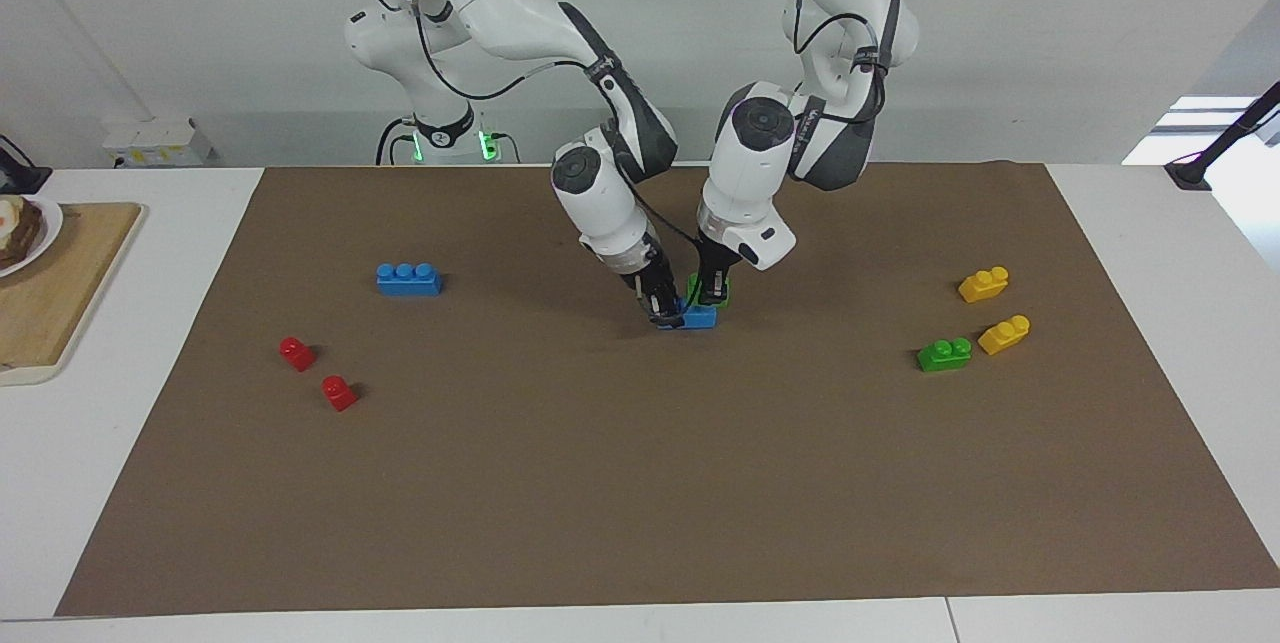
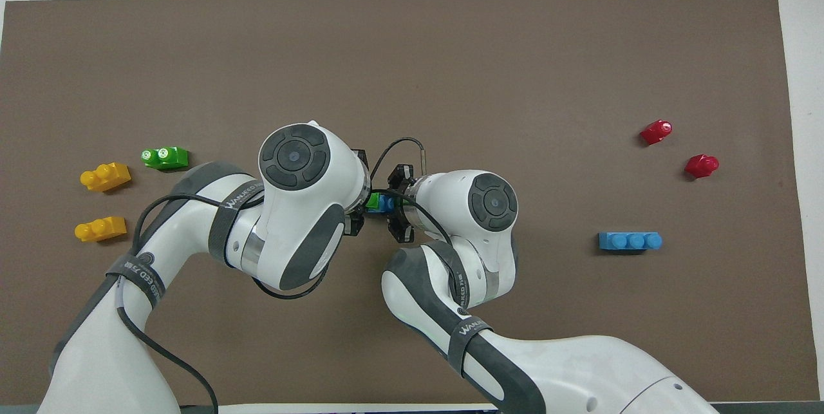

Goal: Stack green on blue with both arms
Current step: 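Press the green block onto the blue block held by the right gripper, then open both grippers and lift them away from the joined blocks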

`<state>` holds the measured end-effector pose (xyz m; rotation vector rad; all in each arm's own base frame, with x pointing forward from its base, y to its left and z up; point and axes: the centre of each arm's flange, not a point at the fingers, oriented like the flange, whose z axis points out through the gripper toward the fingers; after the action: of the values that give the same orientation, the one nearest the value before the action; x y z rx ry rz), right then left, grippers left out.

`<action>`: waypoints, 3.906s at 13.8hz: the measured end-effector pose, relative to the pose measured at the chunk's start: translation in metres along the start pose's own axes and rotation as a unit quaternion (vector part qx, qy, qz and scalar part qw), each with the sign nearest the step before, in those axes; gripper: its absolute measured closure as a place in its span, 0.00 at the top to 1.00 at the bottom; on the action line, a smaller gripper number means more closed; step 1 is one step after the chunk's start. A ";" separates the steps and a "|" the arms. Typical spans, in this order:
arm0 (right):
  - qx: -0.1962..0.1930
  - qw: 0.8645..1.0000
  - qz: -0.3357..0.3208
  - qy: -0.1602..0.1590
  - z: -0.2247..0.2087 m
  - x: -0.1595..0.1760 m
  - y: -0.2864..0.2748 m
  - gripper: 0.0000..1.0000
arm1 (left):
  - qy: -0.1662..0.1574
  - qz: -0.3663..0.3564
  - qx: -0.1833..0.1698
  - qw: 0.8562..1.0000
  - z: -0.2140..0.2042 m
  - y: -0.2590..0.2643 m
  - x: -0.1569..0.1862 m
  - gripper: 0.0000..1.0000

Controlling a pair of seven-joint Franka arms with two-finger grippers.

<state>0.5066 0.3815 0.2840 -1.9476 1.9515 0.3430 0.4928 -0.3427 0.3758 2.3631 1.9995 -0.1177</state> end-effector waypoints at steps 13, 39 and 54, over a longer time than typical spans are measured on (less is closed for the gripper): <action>0.000 1.000 0.000 0.000 0.000 0.000 0.000 0.35 | -0.008 -0.010 -0.024 1.000 0.008 -0.005 -0.001 0.34; -0.002 1.000 0.020 0.003 -0.005 0.018 -0.015 1.00 | 0.022 -0.017 -0.033 0.999 0.027 0.006 0.024 0.93; -0.008 0.994 -0.107 0.001 -0.217 0.126 -0.109 1.00 | 0.037 0.074 0.016 0.996 -0.154 0.018 0.242 1.00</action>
<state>0.5996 0.1745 0.4366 -2.1436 1.7251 0.2991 0.5551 -0.0951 0.5083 2.5626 1.8563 -0.0574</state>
